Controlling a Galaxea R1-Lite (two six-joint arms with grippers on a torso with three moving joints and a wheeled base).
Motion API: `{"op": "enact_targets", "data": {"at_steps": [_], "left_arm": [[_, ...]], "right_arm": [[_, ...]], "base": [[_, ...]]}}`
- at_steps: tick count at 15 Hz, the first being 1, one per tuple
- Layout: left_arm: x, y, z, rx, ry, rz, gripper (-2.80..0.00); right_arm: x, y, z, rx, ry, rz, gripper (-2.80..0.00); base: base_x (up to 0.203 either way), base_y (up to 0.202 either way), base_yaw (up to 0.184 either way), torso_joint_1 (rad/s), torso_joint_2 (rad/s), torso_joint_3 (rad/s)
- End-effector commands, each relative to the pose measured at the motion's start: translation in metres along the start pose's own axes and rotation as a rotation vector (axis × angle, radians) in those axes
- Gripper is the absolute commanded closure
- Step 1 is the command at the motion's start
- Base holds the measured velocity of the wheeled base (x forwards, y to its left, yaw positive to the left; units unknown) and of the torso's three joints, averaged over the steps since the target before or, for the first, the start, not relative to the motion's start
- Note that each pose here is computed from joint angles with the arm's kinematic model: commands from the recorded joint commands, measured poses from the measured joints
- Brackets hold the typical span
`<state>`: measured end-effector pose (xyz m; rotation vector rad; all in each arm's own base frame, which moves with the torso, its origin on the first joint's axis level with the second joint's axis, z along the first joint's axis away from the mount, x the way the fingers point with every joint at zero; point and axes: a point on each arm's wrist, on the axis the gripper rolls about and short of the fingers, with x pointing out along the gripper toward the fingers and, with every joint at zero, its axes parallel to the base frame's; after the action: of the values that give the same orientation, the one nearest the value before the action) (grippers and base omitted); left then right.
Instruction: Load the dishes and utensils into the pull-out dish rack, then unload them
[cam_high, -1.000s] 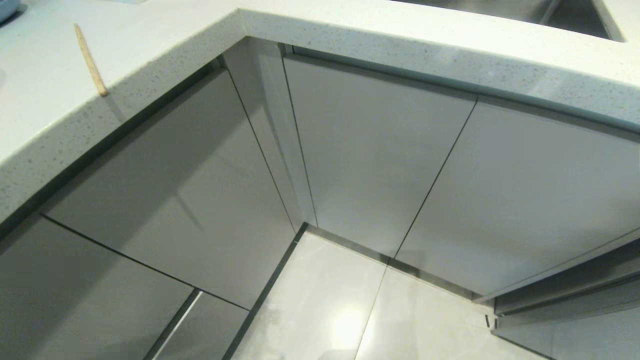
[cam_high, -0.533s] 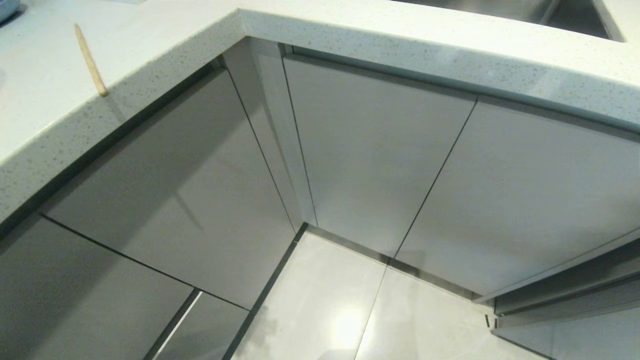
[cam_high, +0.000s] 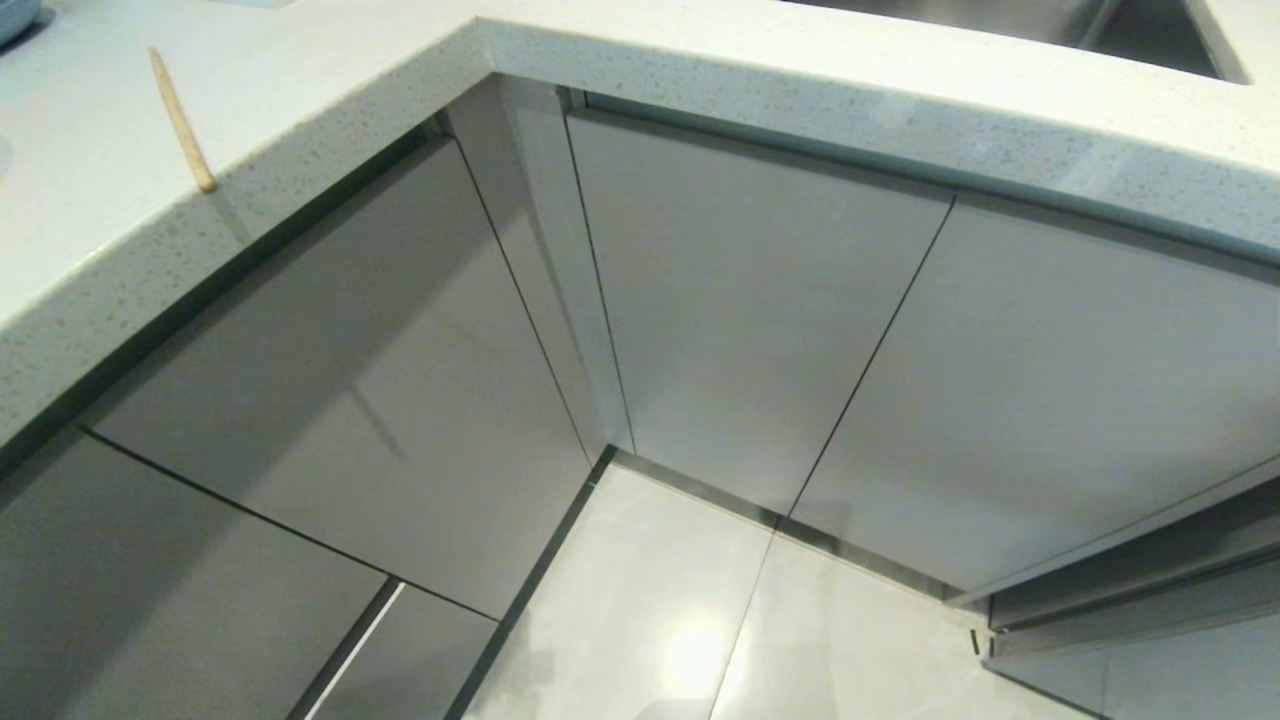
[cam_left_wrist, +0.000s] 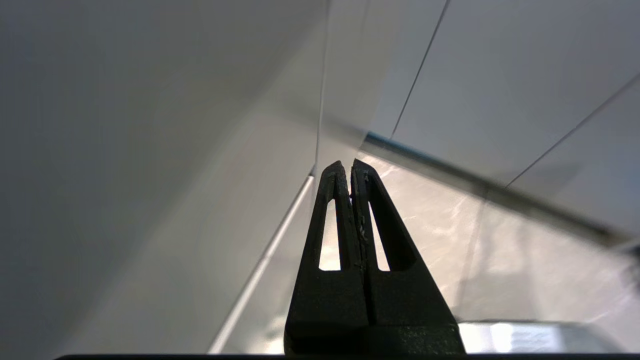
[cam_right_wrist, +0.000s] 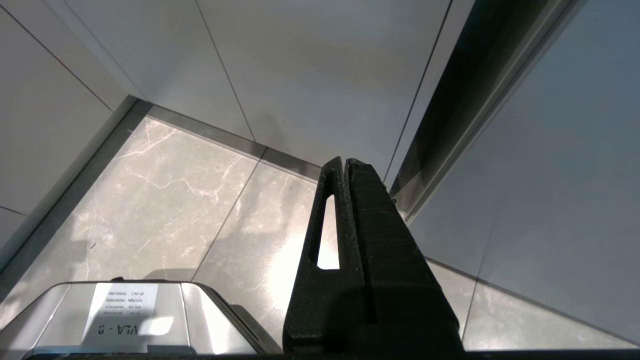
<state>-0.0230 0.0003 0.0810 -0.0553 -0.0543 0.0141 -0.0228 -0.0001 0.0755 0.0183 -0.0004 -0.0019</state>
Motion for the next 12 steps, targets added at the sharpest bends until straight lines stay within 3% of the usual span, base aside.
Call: {"op": "enact_targets", "data": {"at_steps": [1, 12], "left_arm": [[0.0016, 0.0004, -0.0057, -0.027, 0.021, 0.007, 0.00], [0.0015, 0.0004, -0.0057, -0.027, 0.020, 0.007, 0.00]], "right_arm": [[0.0001, 0.0000, -0.0004, 0.000, 0.002, 0.000, 0.00], [0.0001, 0.0000, -0.0004, 0.000, 0.002, 0.000, 0.00]], "base": [[0.000, 0.000, 0.000, 0.000, 0.00, 0.000], [0.000, 0.000, 0.000, 0.000, 0.00, 0.000]]}}
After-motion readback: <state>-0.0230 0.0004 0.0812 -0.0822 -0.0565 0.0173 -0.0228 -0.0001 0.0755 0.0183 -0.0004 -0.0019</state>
